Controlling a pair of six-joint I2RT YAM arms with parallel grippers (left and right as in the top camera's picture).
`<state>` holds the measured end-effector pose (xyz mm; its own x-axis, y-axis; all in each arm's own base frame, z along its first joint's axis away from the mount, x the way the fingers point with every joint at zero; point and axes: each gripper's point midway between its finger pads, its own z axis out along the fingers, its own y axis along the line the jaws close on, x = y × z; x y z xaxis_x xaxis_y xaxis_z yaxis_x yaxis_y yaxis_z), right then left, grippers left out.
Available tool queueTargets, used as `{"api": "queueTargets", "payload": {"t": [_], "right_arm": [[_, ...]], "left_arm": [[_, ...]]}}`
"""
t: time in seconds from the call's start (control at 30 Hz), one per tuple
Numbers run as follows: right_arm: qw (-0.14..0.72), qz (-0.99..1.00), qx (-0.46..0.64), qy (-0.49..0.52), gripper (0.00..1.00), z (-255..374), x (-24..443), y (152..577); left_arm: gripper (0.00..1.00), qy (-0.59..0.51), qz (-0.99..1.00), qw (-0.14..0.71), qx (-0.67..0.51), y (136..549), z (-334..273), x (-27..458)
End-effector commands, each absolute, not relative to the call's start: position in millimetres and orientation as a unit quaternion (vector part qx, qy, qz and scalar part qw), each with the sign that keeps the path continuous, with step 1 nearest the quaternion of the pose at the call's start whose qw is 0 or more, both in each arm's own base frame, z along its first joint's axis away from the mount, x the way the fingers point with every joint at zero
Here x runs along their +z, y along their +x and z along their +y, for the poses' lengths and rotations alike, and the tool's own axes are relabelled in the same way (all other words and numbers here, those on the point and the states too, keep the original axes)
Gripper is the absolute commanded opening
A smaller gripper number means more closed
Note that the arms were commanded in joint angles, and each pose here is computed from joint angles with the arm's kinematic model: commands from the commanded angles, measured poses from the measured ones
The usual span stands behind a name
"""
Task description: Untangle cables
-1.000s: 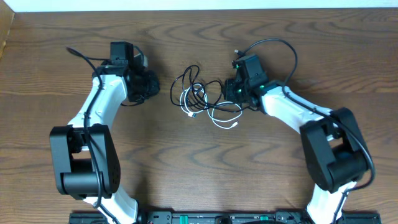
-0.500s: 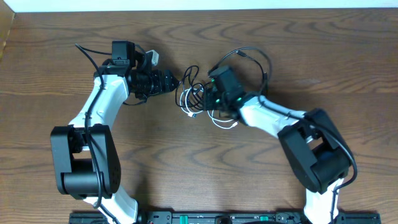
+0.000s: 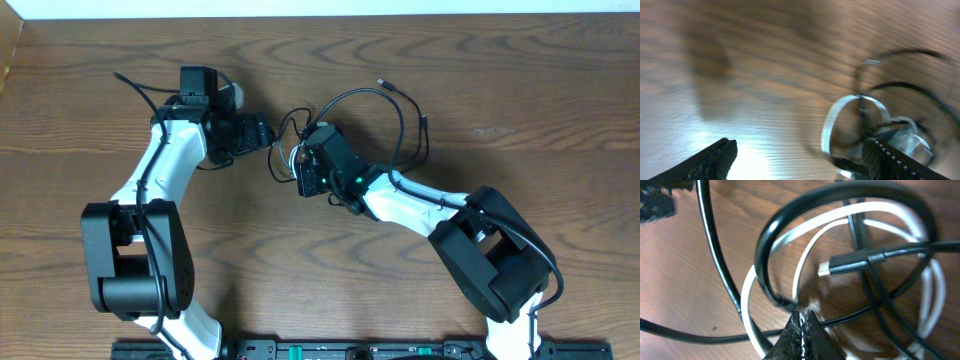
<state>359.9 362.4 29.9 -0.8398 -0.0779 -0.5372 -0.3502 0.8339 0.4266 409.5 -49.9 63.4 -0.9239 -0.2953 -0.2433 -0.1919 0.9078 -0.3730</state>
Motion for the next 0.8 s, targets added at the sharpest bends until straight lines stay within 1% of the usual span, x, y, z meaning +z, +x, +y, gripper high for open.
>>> {"api": "queueTargets", "payload": {"t": [0.0,0.07,0.17,0.2,0.3,0.37,0.43,0.5,0.6,0.63,0.67,0.77], "right_arm": [[0.272,0.927,0.228,-0.124,0.05,354.3,19.0,363.5],[0.277,0.928,0.218,-0.12,0.11,350.8,18.3,366.1],[0.3,0.931,0.18,-0.103,0.19,337.5,17.3,376.3],[0.315,0.932,0.156,-0.093,0.25,329.2,16.8,382.3],[0.32,0.932,0.143,-0.089,0.26,324.7,15.8,384.4],[0.318,0.933,0.142,-0.089,0.23,324.2,15.0,383.8],[0.316,0.934,0.14,-0.089,0.22,322.9,13.9,383.1],[0.316,0.935,0.134,-0.087,0.22,320.3,13.2,383.7],[0.314,0.937,0.129,-0.086,0.31,317.8,11.8,383.5],[0.313,0.937,0.128,-0.086,0.35,317.4,11.4,383.1],[0.312,0.938,0.128,-0.086,0.37,317.1,10.9,382.7],[0.312,0.938,0.128,-0.086,0.39,317.3,10.9,382.6]], "left_arm": [[0.83,-0.186,0.965,0.15,-0.109,407.1,-24.6,54.6],[0.83,-0.19,0.966,0.152,-0.091,406.8,-18.4,53.6],[0.84,-0.231,0.96,0.154,-0.032,402.1,3.8,50.7],[0.84,-0.253,0.955,0.154,-0.013,399.6,12.0,50.2],[0.84,-0.242,0.958,0.15,-0.034,400.7,4.5,50.3],[0.84,-0.179,0.968,0.153,-0.083,406.1,-14.7,53.3],[0.88,-0.123,0.971,0.159,-0.128,409.4,-31.1,58.6],[0.89,-0.133,0.968,0.159,-0.139,410.3,-28.4,60.7],[0.89,-0.146,0.959,0.157,-0.187,410.9,-24.7,66.0],[0.89,-0.135,0.95,0.159,-0.232,412.0,-30.5,72.9],[0.88,-0.1,0.939,0.165,-0.286,411.8,-40.3,83.2],[0.88,0.005,0.88,0.199,-0.431,403.1,-64.9,121.8]]}}
